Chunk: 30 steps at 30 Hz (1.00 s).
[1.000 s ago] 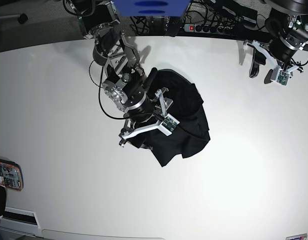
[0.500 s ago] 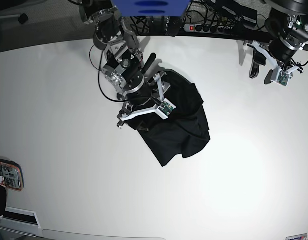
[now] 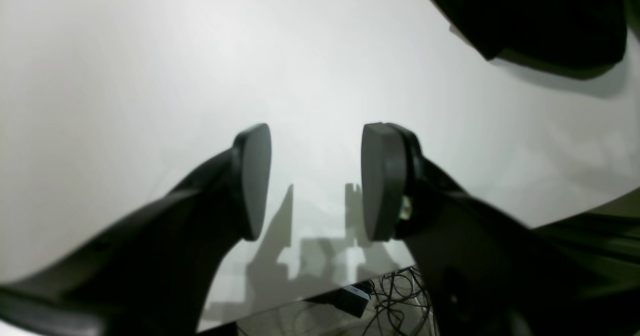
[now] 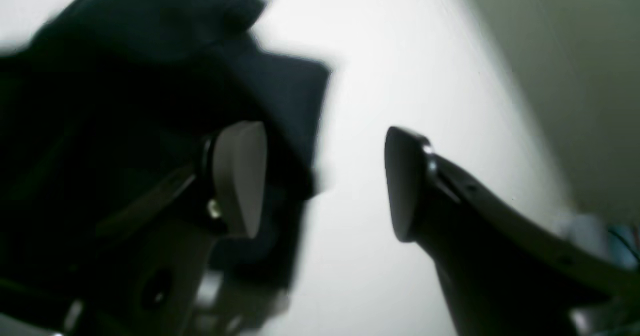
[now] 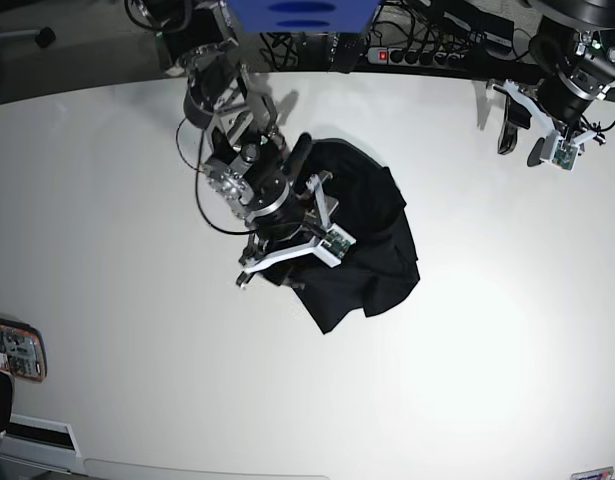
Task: Fold the T-shirt properly
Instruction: 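Grasp the bundle's edge with the right gripper and fold it over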
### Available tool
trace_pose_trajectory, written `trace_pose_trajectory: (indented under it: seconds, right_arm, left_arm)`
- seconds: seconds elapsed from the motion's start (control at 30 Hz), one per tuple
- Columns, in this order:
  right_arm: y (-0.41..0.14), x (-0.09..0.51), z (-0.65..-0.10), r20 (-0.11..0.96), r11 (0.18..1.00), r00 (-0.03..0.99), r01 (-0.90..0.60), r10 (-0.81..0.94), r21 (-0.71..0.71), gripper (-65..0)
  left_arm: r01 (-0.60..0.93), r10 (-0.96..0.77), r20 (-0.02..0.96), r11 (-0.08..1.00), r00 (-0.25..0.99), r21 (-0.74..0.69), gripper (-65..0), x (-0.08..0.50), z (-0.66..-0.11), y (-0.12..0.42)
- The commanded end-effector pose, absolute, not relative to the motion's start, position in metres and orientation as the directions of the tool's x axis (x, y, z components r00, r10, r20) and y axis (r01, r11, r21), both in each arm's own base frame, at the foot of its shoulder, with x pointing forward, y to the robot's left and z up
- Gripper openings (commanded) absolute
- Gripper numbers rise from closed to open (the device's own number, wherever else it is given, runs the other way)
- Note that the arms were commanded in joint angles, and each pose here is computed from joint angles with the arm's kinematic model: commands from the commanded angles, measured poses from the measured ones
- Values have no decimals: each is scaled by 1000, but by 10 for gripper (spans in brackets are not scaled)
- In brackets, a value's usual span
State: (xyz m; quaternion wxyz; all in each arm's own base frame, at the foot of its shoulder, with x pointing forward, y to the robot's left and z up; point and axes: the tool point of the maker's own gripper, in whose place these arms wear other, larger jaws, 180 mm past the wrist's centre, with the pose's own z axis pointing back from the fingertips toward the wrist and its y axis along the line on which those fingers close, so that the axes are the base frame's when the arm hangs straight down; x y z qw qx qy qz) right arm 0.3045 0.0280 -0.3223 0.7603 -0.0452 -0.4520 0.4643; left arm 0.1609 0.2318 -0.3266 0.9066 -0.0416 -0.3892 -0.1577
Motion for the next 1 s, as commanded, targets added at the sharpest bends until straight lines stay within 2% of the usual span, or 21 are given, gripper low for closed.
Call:
trace_pose_trajectory:
  seconds: [0.0,0.33,0.67,0.97]
  right_arm:
    - [33,317,-300,688,588,114,-629,716,-508,-295]
    - [47,304,-336,650,539,142,-701,747,-466,-295]
    - [53,301,-340,642,521,133,-716,755,-464,-305]
    - [46,301,-338,622,526,155,-707,767,-472,-546]
  left_arm:
    - [326,-257,740,944,622,53,-368,165,-318,231]
    - [326,-257,742,944,619,54,-368,166,-318,231]
    - [326,-257,741,944,621,54,-368,165,-318,231]
    - [326,-257,742,944,619,54,-368,166,-318,231]
